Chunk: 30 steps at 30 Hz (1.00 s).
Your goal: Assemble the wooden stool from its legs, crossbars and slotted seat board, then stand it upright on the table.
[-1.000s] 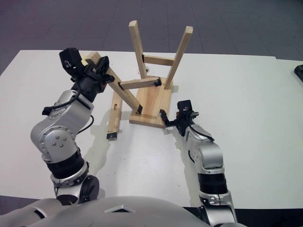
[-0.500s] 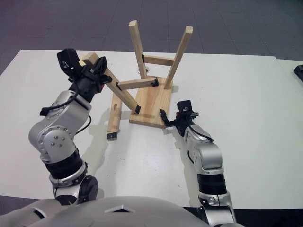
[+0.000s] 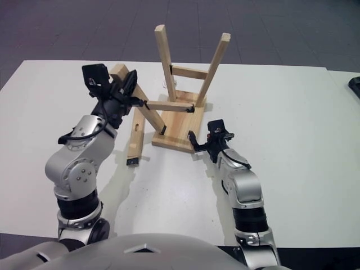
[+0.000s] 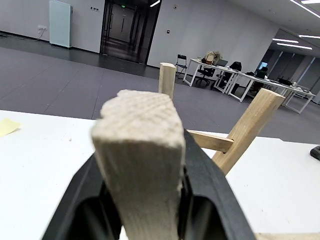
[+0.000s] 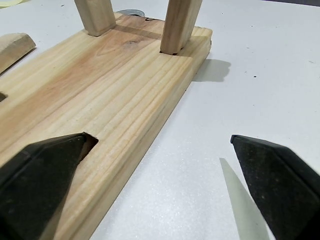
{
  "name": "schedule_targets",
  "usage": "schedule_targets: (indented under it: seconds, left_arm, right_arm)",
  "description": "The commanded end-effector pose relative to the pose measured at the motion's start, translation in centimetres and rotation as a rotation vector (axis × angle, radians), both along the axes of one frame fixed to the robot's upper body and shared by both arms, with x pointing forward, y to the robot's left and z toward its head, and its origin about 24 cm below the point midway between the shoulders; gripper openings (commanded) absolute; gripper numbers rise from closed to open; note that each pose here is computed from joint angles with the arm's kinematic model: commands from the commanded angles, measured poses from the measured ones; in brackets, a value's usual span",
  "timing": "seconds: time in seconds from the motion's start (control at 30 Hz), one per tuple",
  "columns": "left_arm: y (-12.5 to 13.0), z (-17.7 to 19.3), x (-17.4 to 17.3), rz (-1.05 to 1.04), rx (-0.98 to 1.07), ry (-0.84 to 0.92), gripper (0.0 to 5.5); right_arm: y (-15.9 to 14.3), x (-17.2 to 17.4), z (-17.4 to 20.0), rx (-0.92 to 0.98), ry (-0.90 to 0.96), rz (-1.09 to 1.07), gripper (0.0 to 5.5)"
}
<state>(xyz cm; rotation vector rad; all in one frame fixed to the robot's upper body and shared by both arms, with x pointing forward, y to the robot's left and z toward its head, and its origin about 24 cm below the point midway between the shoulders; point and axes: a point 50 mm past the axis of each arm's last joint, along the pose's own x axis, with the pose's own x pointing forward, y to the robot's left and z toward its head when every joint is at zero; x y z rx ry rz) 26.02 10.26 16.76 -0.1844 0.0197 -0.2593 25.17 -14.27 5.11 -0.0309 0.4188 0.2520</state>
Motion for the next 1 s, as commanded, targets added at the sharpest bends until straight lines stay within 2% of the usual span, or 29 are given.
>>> schedule_targets:
  seconds: [0.03,0.37,0.5,0.63,0.8,1.0]
  left_arm:
    - [1.0,-6.0,-0.9,-0.017,0.258,0.278,1.04]
    - [1.5,-11.8,-1.9,-0.038,0.413,0.478,1.08]
    - [0.5,-10.0,-0.6,-0.057,0.303,0.392,1.08]
    - [-1.3,-7.4,0.1,-0.140,0.073,0.322,1.07]
    - [-2.6,-5.6,-0.1,-0.236,-0.031,0.251,1.04]
    - [-2.7,-4.0,0.1,-0.265,-0.130,0.177,2.09]
  right_arm:
    - [-0.1,-0.2,-0.7,-0.059,0.035,-0.002,5.40]
    - [0.8,0.5,-1.0,-0.090,0.044,0.041,5.40]
    - [1.0,1.0,-1.0,-0.083,0.041,0.044,5.40]
    - [1.3,1.6,-0.7,-0.012,0.023,0.021,5.40]
    - [1.3,1.7,-0.7,-0.005,0.008,0.013,5.40]
    - [1.4,1.8,-0.6,-0.004,-0.001,0.012,5.40]
